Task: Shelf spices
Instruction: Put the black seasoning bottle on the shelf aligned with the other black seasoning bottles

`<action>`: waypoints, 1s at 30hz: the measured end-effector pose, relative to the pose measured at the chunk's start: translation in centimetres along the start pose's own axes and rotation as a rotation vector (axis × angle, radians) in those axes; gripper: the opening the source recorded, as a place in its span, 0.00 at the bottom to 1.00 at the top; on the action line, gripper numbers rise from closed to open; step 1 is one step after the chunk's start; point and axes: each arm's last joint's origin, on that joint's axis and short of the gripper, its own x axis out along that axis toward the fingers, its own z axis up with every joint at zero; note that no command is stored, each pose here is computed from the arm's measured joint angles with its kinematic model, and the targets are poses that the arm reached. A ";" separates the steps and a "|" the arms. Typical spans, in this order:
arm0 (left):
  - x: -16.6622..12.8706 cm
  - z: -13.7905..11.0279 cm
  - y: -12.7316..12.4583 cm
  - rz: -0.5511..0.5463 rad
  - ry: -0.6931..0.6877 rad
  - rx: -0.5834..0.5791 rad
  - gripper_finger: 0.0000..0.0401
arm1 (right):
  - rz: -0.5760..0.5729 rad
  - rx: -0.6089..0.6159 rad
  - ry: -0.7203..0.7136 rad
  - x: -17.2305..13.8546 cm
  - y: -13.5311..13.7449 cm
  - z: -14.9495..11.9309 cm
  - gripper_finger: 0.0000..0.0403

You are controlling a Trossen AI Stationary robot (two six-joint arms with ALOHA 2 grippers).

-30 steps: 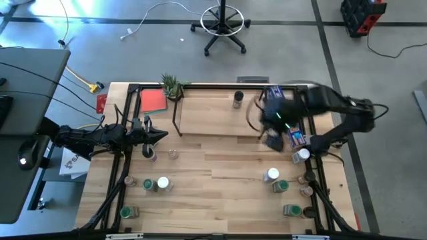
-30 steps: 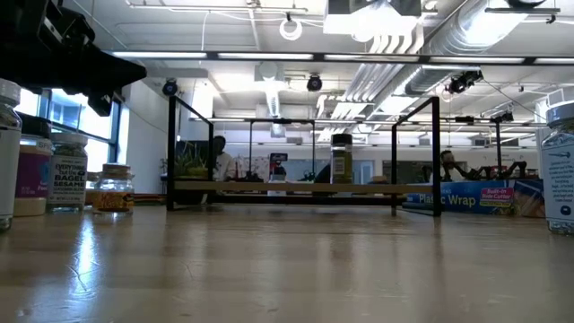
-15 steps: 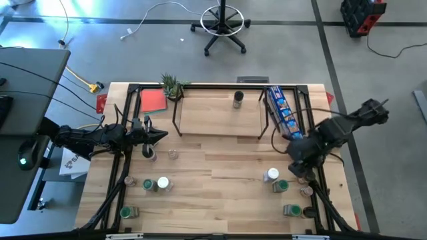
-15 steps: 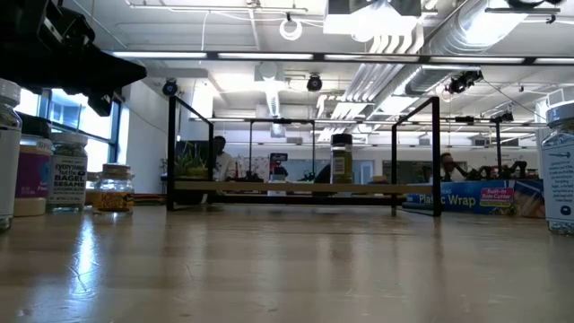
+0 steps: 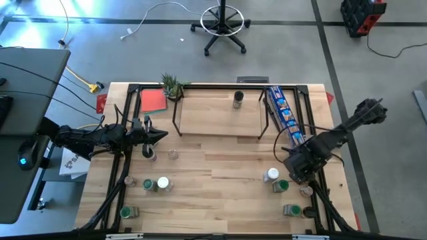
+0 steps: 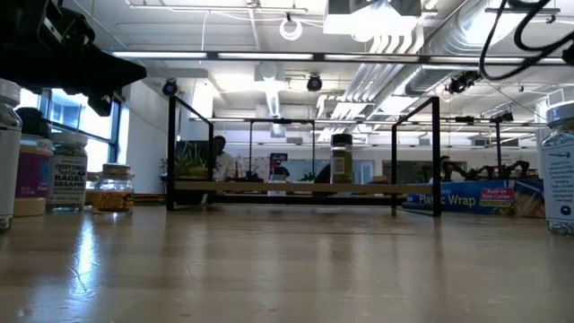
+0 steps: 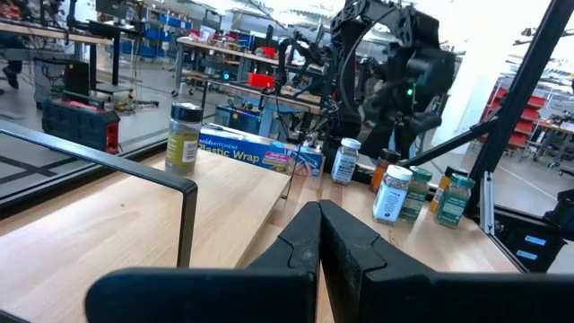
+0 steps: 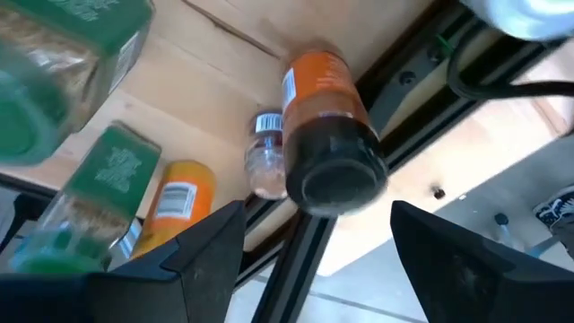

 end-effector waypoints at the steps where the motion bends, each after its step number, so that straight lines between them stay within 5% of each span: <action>1: 0.0 0.0 0.0 0.000 0.000 0.000 0.00 | -0.002 -0.001 0.003 0.4 0.0 0.2 0.68; 16: 0.0 0.0 0.0 0.004 -0.001 0.000 0.00 | -0.030 -0.021 0.036 3.3 -0.4 0.8 0.67; 25: 0.0 0.0 0.0 0.007 -0.001 0.000 0.00 | -0.068 -0.039 0.033 3.9 -0.1 0.2 0.47; 30: 0.0 0.0 0.0 0.007 -0.002 0.000 0.00 | -0.067 -0.035 0.027 3.9 -0.1 0.2 0.47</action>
